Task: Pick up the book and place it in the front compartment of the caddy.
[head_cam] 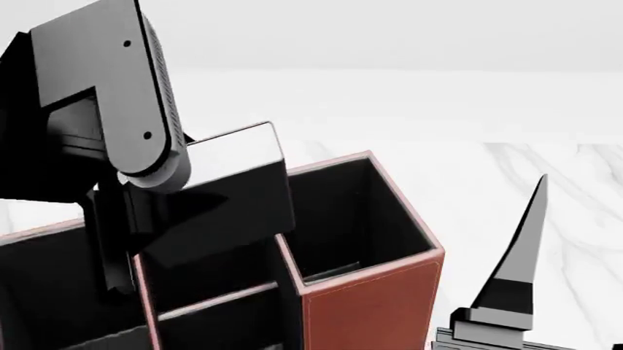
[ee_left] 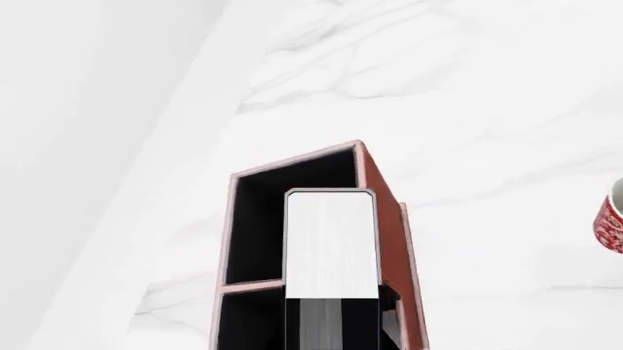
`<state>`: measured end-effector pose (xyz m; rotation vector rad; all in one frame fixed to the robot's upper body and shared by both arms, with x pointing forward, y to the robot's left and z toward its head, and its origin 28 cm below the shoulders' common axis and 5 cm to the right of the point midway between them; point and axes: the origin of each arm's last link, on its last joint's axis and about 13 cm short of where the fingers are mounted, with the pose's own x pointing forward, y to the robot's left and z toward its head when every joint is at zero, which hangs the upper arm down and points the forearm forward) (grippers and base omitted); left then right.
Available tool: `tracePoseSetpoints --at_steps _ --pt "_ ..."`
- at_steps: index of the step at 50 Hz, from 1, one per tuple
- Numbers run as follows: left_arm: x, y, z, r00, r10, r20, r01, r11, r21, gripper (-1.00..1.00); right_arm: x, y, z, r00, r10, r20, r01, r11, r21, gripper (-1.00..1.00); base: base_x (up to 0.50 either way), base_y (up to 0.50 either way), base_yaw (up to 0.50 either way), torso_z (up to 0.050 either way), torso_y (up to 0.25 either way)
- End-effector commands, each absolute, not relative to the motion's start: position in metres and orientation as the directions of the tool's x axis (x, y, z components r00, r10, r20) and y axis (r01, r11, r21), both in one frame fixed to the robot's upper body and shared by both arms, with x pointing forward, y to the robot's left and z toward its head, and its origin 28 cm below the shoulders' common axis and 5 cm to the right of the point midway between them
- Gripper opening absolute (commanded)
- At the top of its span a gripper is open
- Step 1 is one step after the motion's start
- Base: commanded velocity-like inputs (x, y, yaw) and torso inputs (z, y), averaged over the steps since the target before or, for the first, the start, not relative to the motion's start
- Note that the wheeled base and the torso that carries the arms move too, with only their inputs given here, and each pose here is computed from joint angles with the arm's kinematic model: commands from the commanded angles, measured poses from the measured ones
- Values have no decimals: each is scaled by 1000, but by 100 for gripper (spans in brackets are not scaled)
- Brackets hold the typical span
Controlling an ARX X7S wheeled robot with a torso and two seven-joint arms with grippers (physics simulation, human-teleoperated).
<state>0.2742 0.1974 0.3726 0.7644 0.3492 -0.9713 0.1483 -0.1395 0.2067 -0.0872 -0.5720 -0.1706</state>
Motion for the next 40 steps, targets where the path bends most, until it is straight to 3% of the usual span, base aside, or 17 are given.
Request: tracePoseSetpoints --at_steps 1,15,30,40 --pt "290 203 391 643 -525 -558 766 437 472 -100 147 -141 208 824 -142 549 189 981 -31 100 0 0 0 0 0" --pt "303 207 379 643 -504 -576 765 462 449 -100 148 -142 207 825 -145 547 191 981 -27 100 0 0 0 0 1" --pt "312 209 353 612 -511 -604 791 387 474 -100 148 -142 207 825 -146 546 190 981 -25 100 0 0 0 1 1" --pt "325 208 340 649 -493 -579 761 426 489 -100 149 -142 206 826 -145 545 190 981 -26 100 0 0 0 0 1"
